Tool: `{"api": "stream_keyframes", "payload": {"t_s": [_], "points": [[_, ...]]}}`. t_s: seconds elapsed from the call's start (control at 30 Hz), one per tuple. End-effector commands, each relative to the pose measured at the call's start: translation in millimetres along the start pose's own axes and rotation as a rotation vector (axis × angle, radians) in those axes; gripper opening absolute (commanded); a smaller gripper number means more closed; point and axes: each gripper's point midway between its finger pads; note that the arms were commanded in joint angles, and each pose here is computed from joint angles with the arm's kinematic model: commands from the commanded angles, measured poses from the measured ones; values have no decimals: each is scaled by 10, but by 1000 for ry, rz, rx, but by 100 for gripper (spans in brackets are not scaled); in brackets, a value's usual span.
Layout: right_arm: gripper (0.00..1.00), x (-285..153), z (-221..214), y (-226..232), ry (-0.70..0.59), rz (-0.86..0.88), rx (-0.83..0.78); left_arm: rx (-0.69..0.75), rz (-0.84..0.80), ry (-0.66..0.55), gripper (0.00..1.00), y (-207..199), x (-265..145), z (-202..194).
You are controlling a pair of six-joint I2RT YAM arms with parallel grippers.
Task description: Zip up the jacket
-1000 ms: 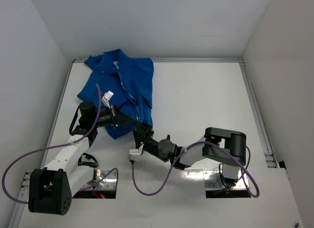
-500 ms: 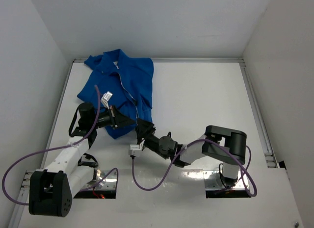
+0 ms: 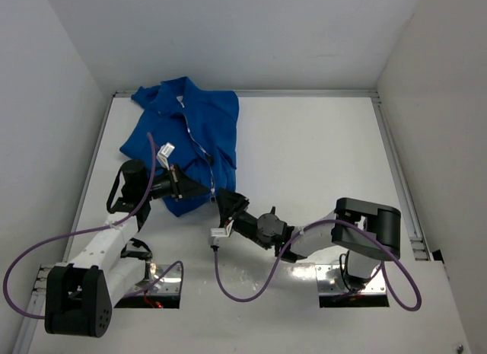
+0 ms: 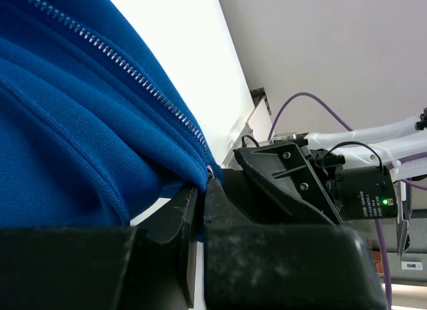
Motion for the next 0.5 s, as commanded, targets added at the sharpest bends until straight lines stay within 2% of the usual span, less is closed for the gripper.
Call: {"api": "stream_keyframes", "payload": {"t_s": [0.0,0.2,0.37,0.47], "points": [[32,-49,155,-414,-71,-158,78,28,-40,16,0,-94,-30,-22],[32,-33,231,-419,-107,-156,88,38,-40,16,0,-90,-30,-21],[43,-56,310,-391,-153,-143,85,38,-40,16,0,-90,-30,-21],[46,-37,332,-403,-159,-146,88,38,-40,16,0,-90,-30,-21]]}}
Point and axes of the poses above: each gripper's point midway between its finger pads, its own x axis out along the fingers, its own y axis along the line the jaws close on, z = x × y, and after that the axes turned 10 degrees about -x, right-handed
